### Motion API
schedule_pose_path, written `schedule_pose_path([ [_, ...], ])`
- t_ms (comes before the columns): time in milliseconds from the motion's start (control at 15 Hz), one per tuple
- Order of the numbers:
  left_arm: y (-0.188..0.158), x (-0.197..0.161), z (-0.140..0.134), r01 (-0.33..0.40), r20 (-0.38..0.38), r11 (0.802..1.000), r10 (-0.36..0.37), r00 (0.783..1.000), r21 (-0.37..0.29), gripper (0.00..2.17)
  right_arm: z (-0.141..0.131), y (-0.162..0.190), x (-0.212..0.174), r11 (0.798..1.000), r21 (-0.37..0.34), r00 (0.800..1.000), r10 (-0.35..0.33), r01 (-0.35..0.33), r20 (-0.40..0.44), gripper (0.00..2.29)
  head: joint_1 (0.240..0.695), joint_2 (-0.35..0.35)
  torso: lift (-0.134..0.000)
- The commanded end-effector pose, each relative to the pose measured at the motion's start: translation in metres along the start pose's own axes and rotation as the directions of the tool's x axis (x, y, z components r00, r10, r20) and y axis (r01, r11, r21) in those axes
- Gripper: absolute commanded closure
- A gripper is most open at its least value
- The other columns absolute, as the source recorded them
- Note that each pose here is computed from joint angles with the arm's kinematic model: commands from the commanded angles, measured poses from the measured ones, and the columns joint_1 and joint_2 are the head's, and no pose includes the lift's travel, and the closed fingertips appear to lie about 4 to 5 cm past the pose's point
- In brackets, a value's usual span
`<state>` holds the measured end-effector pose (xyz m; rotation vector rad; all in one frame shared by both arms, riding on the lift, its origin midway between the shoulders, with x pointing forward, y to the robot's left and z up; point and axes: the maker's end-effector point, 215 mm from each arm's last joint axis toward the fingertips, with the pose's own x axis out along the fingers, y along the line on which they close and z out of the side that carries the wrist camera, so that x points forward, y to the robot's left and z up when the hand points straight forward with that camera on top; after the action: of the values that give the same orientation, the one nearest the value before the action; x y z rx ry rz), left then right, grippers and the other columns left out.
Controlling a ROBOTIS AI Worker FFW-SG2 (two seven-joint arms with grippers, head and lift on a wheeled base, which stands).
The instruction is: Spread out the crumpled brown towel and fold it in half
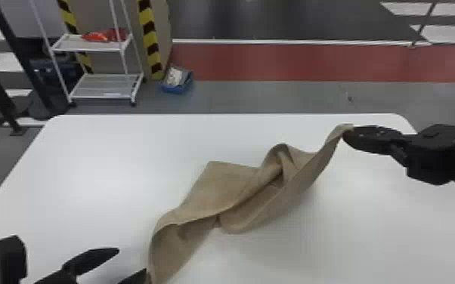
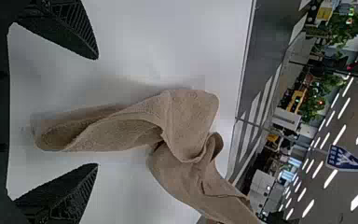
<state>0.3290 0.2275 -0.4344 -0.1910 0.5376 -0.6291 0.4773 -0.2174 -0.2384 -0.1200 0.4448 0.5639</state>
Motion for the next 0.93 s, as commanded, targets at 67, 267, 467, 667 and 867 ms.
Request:
schedule_pose_path([
  [67, -0.002, -0.004, -0.011, -0.007, -0.027, 1.0, 0.006, 1.0, -0.016, 0.08, 0.007, 0.003, 0.0, 1.0, 0.011, 1.0, -0.004, 0.004, 0.002, 1.3, 0.695, 0.017, -0.124],
  [267, -0.016, -0.006, -0.023, 0.024, -0.045, 0.999, -0.025, 0.999, -0.028, 0.15, 0.013, -0.001, -0.001, 1.0, 0.007, 1.0, -0.013, 0.013, 0.015, 1.3, 0.695, 0.021, -0.124],
  [467, -0.027, 0.001, -0.03, 0.051, -0.051, 0.998, -0.053, 0.997, -0.036, 0.21, 0.019, -0.001, -0.001, 1.0, -0.002, 1.0, -0.014, 0.014, 0.024, 1.3, 0.695, 0.003, -0.124],
  [667, -0.038, 0.012, -0.034, 0.071, -0.057, 0.997, -0.073, 0.996, -0.029, 0.21, 0.019, -0.004, 0.0, 1.0, 0.002, 1.0, -0.017, 0.017, 0.022, 1.3, 0.695, -0.012, -0.124],
  [867, -0.04, 0.02, -0.041, 0.069, -0.072, 0.997, -0.071, 0.995, -0.02, 0.25, 0.019, -0.005, -0.001, 1.0, 0.002, 1.0, -0.019, 0.019, 0.024, 1.3, 0.695, -0.039, -0.124],
])
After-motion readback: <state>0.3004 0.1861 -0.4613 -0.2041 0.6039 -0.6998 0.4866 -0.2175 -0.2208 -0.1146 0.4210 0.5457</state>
